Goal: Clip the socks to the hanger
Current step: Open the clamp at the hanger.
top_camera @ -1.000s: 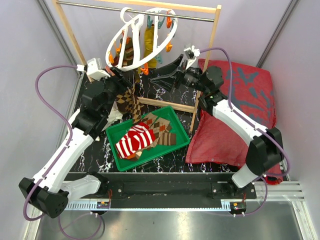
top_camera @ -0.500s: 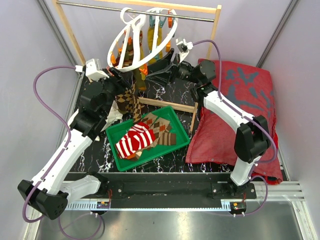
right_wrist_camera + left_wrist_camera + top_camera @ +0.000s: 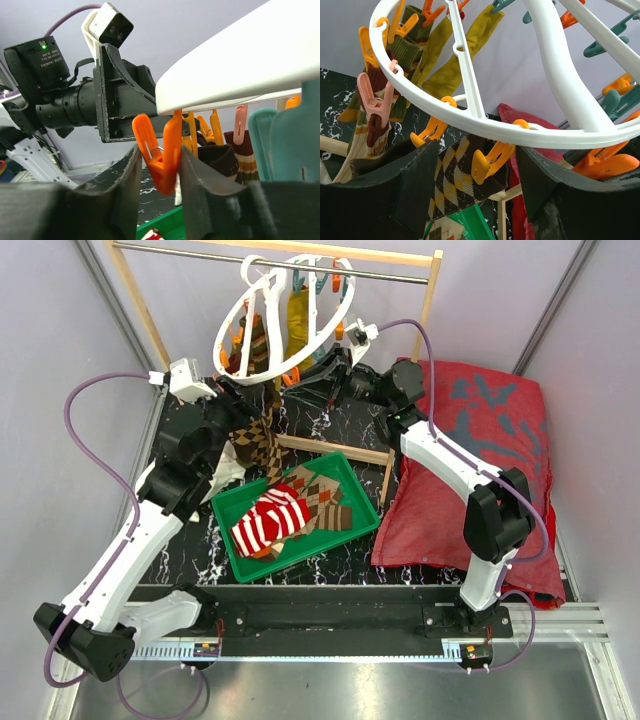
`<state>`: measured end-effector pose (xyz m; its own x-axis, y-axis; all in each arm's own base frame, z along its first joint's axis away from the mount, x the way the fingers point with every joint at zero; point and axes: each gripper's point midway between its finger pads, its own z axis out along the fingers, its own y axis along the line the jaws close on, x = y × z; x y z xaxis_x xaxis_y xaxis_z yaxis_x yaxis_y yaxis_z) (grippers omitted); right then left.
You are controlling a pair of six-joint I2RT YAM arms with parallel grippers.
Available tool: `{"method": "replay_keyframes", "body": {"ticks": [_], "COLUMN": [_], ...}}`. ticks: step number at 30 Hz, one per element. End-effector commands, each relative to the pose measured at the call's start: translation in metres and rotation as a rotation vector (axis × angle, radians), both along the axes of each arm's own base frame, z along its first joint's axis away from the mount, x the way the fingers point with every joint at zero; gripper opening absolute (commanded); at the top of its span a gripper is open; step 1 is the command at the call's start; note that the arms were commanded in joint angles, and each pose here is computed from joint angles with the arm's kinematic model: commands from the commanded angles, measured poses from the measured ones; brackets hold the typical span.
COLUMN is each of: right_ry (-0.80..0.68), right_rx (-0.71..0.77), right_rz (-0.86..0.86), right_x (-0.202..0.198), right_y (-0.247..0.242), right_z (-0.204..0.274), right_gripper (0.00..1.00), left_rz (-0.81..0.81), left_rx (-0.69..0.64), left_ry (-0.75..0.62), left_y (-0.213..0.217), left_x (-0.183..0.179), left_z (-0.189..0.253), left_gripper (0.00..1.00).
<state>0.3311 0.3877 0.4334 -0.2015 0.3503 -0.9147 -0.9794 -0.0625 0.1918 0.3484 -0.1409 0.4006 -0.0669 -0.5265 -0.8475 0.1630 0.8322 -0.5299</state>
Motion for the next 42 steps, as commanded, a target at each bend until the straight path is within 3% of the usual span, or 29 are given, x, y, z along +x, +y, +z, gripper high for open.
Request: {"method": "replay_keyframes", "body": {"ticks": [1,3,8,17,22,34,42], "right_ry": [-0.078,-0.070,-0.082,-0.179,-0.175,-0.239,-0.304], "right_rx": [0.044,0.039,0.028,-0.103,-0.153,-0.205,-0.238], "right_rz": [0.009,0.006,-0.014,-0.166,-0.303,-0.561,-0.629], "right_x": [-0.015,-0.017,-0.030,-0.049,-0.035,0.002,0.009], "right_y": [-0.007,-0.007,-0.009,0.019,0.032,0.048,0.055], "right_z": [0.024,0.020,0.024,0.011,-0.001,-0.022,-0.027], "right_gripper": [0.27,0.18,0.10,0.07,0.06,0.06,0.06], "left_rz": [0.034,0.042,0.060,0.125,0.137,0.111,-0.102], "left_rx": [0.001,0.014,0.053,0.150,0.186,0.101,-0.028], "left_ry": [-0.064,-0.064,-0.047,-0.092,-0.091,-0.029,-0.008], "left_y": [0.010,0.012,0.015,0.027,0.031,0.051,0.015], "left_x": [-0.004,-0.002,0.012,0.036,0.042,-0.025,-0.049], "left_z": [0.024,0.025,0.024,0.048,0.056,0.062,0.065], "left_gripper": [0.66,0.66,0.66,0.66,0.66,0.80,0.84]}}
